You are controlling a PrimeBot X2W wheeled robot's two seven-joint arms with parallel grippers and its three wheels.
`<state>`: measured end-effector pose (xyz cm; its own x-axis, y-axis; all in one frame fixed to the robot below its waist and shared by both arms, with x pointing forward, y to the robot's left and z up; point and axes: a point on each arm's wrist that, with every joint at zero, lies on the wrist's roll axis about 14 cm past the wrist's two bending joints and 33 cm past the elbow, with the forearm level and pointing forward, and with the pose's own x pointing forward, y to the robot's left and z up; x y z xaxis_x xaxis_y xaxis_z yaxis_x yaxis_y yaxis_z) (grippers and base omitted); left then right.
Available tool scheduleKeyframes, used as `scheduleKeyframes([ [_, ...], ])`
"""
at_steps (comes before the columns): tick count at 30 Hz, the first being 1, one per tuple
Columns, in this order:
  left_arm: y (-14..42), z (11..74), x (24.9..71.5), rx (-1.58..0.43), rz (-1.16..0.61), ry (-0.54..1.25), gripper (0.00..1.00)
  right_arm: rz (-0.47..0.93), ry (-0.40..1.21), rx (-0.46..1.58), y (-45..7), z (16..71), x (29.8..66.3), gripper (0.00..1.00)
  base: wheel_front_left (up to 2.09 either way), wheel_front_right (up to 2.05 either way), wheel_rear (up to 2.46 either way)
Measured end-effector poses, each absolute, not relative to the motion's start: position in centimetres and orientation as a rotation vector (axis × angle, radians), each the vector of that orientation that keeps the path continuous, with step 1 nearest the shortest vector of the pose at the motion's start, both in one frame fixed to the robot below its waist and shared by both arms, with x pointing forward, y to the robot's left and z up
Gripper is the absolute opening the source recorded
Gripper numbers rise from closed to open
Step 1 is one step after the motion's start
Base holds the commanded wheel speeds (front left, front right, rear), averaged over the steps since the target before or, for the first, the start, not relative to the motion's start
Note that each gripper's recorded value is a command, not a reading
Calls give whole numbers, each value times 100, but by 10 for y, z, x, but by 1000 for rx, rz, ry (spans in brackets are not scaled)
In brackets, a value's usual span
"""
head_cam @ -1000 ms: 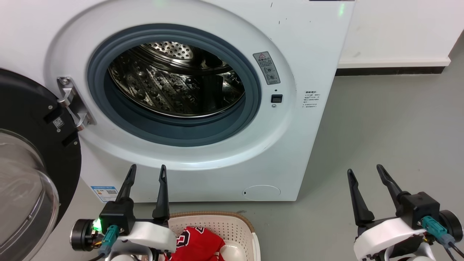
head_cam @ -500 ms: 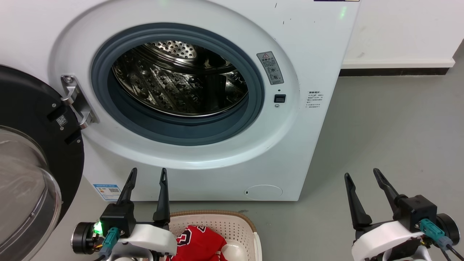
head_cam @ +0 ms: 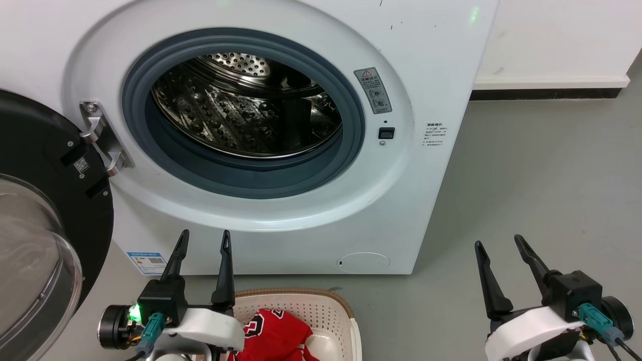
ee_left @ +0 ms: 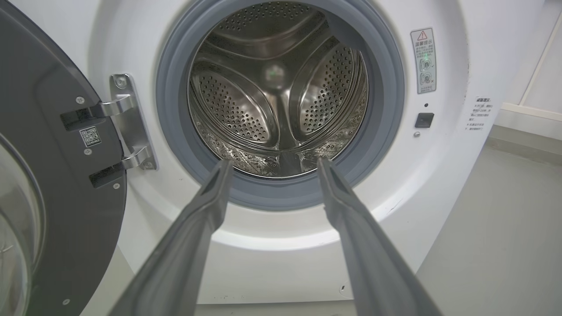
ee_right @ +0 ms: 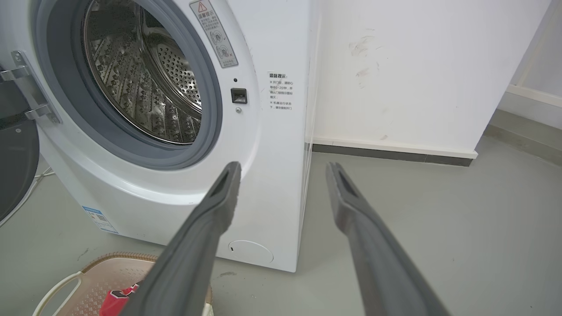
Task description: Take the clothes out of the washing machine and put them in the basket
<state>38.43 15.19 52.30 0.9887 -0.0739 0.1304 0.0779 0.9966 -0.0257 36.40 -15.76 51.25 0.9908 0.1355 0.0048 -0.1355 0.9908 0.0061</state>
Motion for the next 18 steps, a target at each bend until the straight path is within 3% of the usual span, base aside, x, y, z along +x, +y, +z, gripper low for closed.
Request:
scheduleKeyframes([
  [2, 152, 523, 385, -30, -77, -129, 100, 136, -3, 8, -158, 512, 364, 100, 0, 0, 0],
  [3, 151, 523, 385, -31, -79, -128, 0, 136, -3, 10, -158, 512, 364, 0, 0, 0, 0],
  [18, 167, 494, 380, -257, -14, -3, 0, 103, 66, 251, -163, 492, 359, 0, 0, 0, 0],
])
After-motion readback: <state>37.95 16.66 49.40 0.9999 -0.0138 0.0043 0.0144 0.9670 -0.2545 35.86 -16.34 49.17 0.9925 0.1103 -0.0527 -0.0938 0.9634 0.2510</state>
